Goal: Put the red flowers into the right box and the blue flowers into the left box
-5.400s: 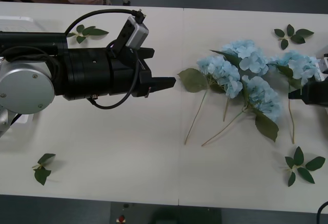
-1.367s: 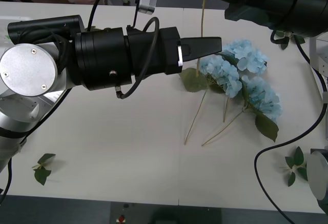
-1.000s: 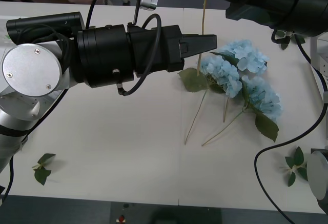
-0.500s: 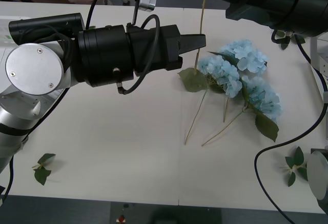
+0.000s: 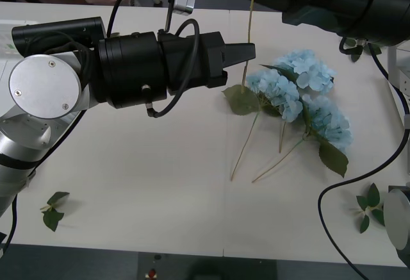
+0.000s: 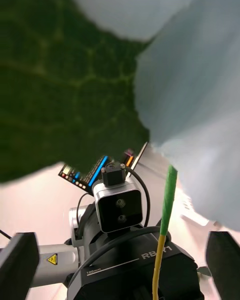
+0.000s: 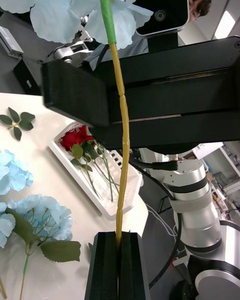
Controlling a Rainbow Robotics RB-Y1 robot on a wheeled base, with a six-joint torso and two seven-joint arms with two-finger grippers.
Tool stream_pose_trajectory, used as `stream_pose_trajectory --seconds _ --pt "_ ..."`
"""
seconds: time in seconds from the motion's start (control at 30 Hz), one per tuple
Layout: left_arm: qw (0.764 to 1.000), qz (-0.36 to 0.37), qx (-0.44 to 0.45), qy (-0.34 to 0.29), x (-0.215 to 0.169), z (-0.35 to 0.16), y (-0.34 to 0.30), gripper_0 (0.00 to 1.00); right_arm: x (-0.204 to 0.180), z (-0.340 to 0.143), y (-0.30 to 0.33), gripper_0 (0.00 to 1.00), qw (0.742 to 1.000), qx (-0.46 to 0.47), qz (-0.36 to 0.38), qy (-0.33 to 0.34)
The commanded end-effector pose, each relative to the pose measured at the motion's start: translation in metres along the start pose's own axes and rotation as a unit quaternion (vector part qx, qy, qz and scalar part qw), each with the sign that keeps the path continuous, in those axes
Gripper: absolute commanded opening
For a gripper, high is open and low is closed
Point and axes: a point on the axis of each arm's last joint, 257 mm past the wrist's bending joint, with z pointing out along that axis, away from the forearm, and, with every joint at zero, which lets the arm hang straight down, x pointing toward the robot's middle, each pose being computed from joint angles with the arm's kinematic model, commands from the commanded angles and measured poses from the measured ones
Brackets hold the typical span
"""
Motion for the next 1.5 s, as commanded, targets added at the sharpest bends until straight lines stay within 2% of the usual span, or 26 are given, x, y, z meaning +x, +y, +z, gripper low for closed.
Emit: stream_pose_trajectory --seconds 0.03,0.27,0.43,0.7,0.93,0.97,1.0,1.13,1.37,1.5 --pt "1.000 0.028 -0.010 -0.001 -0.021 -0.010 0.000 0.00 -0.008 0.005 0.023 1.00 0.999 -0.016 -0.044 0.003" --pt "0.993 0.058 -0.089 0.045 -0.042 -0.079 0.044 0.00 0.000 -0.004 0.008 1.00 1.000 -0.002 -0.029 0.002" --pt "0.986 0.005 -0.159 0.050 -0.062 -0.163 0.091 0.00 0.005 -0.033 -0.020 1.00 0.996 0.076 -0.037 0.023" --pt "0.949 -0.027 -0.312 0.040 -0.083 -0.295 0.170 0.00 0.038 -0.084 -0.078 1.00 0.972 0.207 0.092 0.056" --pt "0.896 -0.070 -0.435 0.053 -0.071 -0.405 0.225 0.00 0.067 -0.123 -0.123 1.00 0.920 0.322 0.216 0.059" --pt "0.883 -0.072 -0.460 0.051 -0.068 -0.431 0.236 0.00 0.073 -0.131 -0.132 1.00 0.904 0.349 0.239 0.057" --pt "0.879 -0.071 -0.469 0.050 -0.068 -0.441 0.239 0.00 0.077 -0.134 -0.136 1.00 0.898 0.359 0.249 0.057" --pt "0.851 -0.077 -0.518 0.047 -0.059 -0.499 0.255 0.00 0.098 -0.155 -0.163 1.00 0.844 0.430 0.316 0.045" --pt "0.810 -0.115 -0.573 0.053 -0.028 -0.556 0.278 0.00 0.135 -0.182 -0.187 1.00 0.759 0.522 0.388 0.037" --pt "0.789 -0.118 -0.599 0.065 -0.015 -0.576 0.284 0.00 0.152 -0.184 -0.196 1.00 0.723 0.559 0.404 0.036"
